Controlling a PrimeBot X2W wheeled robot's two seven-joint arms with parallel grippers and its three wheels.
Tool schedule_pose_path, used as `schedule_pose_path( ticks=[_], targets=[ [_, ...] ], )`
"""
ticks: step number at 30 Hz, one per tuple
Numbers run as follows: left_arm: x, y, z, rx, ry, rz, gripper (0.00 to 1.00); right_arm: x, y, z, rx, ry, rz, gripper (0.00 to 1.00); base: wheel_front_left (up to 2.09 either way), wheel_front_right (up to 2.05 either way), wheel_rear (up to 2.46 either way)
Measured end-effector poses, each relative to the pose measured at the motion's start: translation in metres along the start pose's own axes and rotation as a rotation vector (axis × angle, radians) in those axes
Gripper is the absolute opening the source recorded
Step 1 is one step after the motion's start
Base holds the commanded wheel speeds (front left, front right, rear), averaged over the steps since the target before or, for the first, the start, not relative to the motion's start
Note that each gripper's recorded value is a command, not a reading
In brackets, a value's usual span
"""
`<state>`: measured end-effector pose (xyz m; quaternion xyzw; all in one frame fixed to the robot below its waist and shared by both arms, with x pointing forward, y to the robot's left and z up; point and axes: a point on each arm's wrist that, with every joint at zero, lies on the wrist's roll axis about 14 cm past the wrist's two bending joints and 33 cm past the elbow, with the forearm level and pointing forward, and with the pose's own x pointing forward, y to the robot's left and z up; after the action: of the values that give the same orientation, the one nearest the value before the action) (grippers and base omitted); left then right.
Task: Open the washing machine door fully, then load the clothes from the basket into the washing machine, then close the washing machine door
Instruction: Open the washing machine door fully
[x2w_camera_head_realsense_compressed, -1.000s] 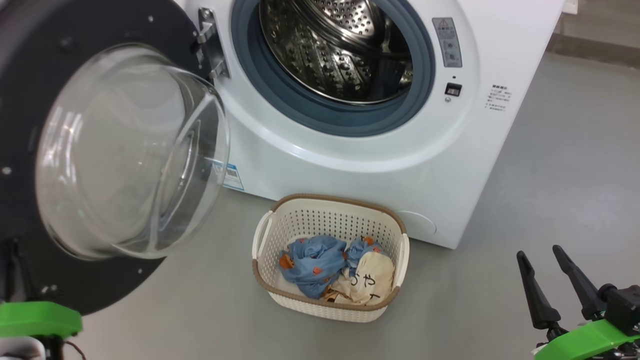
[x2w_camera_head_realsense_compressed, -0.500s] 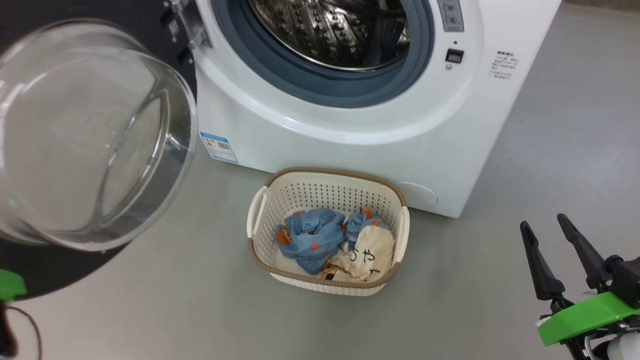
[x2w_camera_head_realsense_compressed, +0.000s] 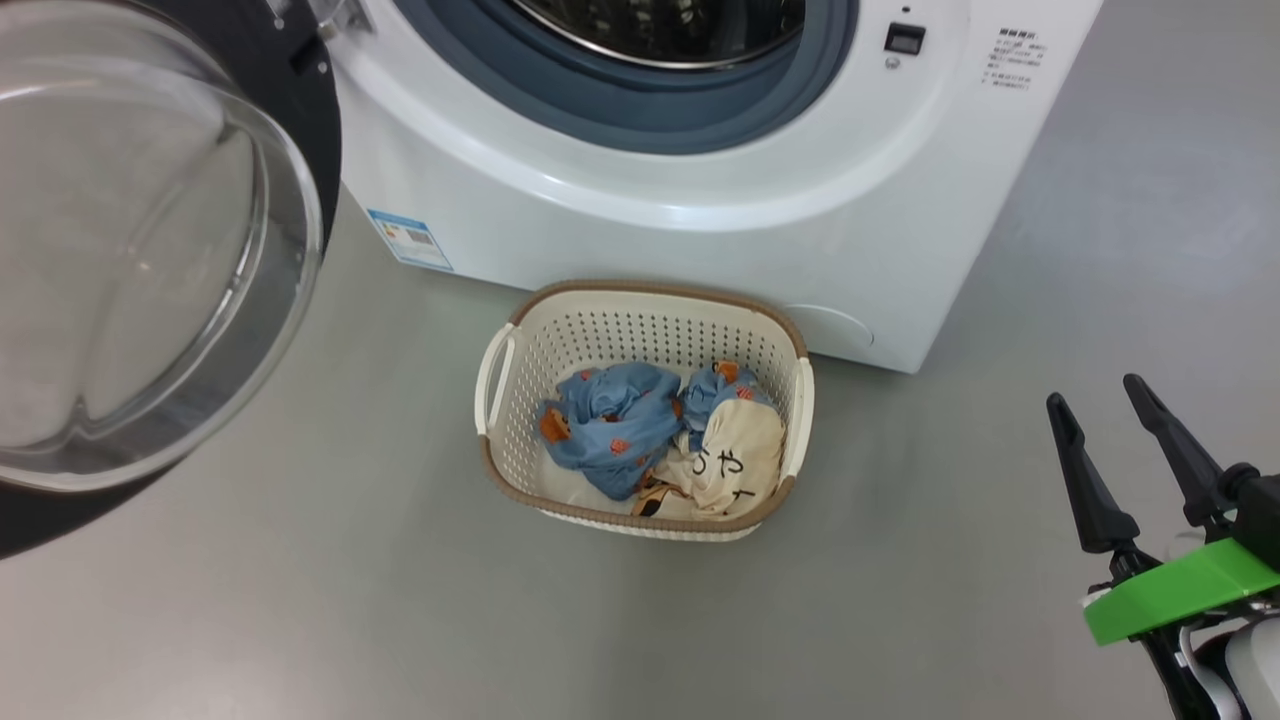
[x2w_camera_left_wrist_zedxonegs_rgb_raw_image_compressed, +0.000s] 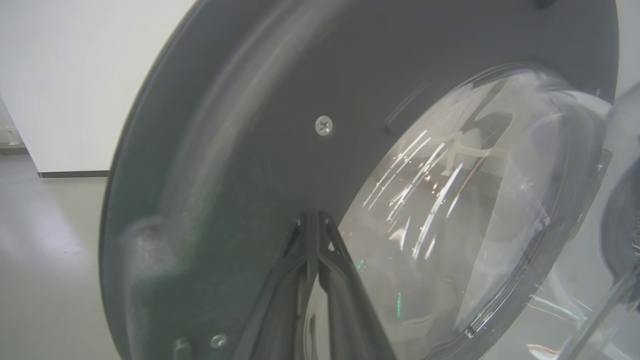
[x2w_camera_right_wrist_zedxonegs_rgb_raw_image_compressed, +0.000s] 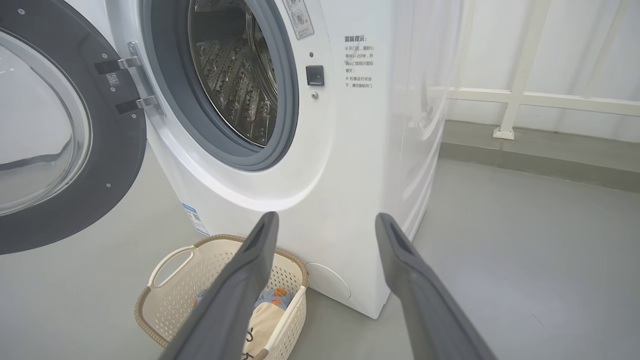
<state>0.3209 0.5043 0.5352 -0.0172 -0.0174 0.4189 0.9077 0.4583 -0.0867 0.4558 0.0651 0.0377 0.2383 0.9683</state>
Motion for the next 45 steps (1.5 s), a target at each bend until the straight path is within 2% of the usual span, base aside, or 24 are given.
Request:
schedule_pose_path(
  ticks=[12, 22, 34, 35, 36, 37, 39, 43, 45],
  targets=[
    [0.015, 0.0, -0.009, 0.042, 0.029, 0.04, 0.0, 0.015, -0.008, -0.009, -0.001, 0.012, 0.007, 1.0, 0.0, 0.0, 0.0],
    [0.017, -0.002, -0.003, 0.026, 0.014, 0.036, 0.0, 0.014, -0.003, -0.004, -0.006, 0.004, 0.017, 1.0, 0.0, 0.0, 0.0],
    [-0.015, -0.009, -0.005, -0.025, 0.005, -0.074, 0.0, -0.001, 0.014, 0.019, -0.007, -0.044, 0.018, 1.0, 0.0, 0.0, 0.0],
    [-0.02, -0.008, -0.008, -0.033, 0.009, -0.08, 0.09, -0.005, 0.015, 0.019, -0.005, -0.041, 0.016, 1.0, 0.0, 0.0, 0.0],
    [-0.024, -0.009, -0.009, -0.041, 0.008, -0.089, 0.28, -0.008, 0.017, 0.019, -0.002, -0.04, 0.014, 1.0, 0.0, 0.0, 0.0],
    [-0.028, -0.009, -0.009, -0.05, 0.004, -0.098, 0.42, -0.012, 0.019, 0.019, 0.001, -0.04, 0.013, 1.0, 0.0, 0.0, 0.0],
    [-0.036, -0.01, -0.008, -0.066, -0.006, -0.116, 1.0, -0.018, 0.022, 0.021, 0.001, -0.043, 0.009, 1.0, 0.0, 0.0, 0.0],
    [-0.055, -0.016, -0.012, -0.094, -0.012, -0.158, 1.0, -0.03, 0.022, 0.029, -0.005, -0.059, -0.006, 1.0, 0.0, 0.0, 0.0],
    [-0.068, -0.03, -0.013, -0.112, -0.022, -0.209, 1.0, -0.037, 0.023, 0.035, -0.006, -0.076, -0.017, 1.0, 0.0, 0.0, 0.0]
  ],
)
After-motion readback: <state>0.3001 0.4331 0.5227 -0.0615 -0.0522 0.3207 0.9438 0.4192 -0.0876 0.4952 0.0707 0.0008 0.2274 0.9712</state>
